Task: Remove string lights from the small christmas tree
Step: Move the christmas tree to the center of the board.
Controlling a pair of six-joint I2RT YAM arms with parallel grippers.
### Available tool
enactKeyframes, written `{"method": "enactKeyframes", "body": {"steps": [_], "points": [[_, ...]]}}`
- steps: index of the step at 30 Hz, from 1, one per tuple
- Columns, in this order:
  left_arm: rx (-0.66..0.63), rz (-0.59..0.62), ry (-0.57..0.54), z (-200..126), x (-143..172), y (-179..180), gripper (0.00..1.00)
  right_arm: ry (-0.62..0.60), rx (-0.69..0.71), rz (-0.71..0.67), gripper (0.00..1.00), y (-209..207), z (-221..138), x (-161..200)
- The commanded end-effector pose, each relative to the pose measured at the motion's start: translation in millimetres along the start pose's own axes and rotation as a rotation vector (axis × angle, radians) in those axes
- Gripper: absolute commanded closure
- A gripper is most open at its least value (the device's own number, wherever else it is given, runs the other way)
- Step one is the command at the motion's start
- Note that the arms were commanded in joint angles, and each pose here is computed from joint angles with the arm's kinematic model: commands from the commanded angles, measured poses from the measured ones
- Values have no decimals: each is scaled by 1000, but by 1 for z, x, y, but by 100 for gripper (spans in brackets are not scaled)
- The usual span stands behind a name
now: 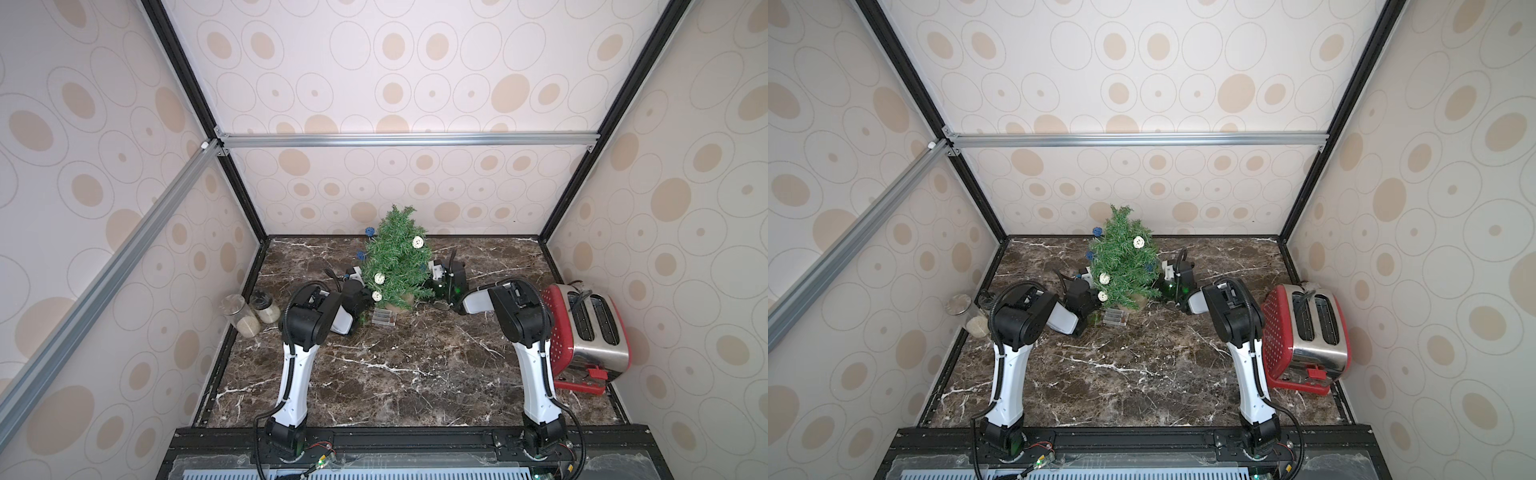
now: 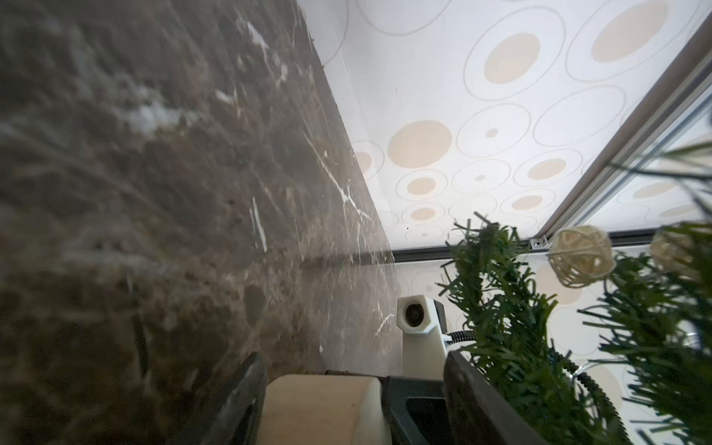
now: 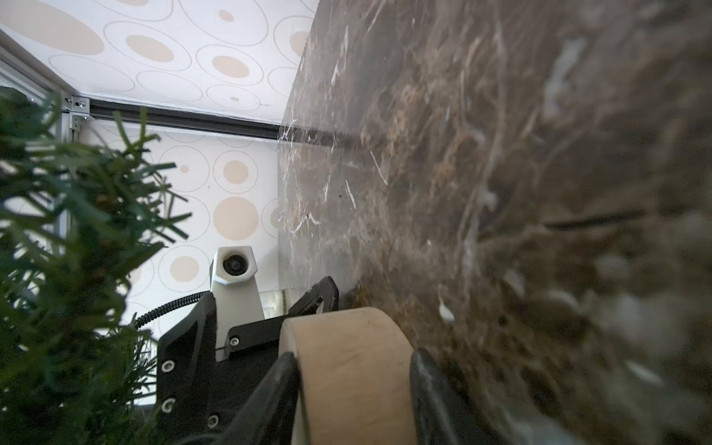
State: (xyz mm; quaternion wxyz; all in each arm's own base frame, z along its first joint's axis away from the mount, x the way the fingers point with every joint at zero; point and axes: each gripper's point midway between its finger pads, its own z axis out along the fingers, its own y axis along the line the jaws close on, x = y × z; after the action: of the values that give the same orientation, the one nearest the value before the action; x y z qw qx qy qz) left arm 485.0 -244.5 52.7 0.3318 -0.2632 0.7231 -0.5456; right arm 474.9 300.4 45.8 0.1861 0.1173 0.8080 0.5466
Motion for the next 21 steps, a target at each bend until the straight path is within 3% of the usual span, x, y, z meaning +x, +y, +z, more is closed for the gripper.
{"method": "enactKeyframes", "body": {"steps": [1, 9, 21], "points": [[-316, -71, 191, -26, 77, 95, 28, 53, 18, 31, 52, -7, -6, 33], [-413, -66, 120, -57, 74, 101, 20, -25, 57, 3, 47, -5, -32, 37], [-724, 38, -20, -118, 37, 95, 1, -223, 188, 21, 26, -9, -69, 12]]}}
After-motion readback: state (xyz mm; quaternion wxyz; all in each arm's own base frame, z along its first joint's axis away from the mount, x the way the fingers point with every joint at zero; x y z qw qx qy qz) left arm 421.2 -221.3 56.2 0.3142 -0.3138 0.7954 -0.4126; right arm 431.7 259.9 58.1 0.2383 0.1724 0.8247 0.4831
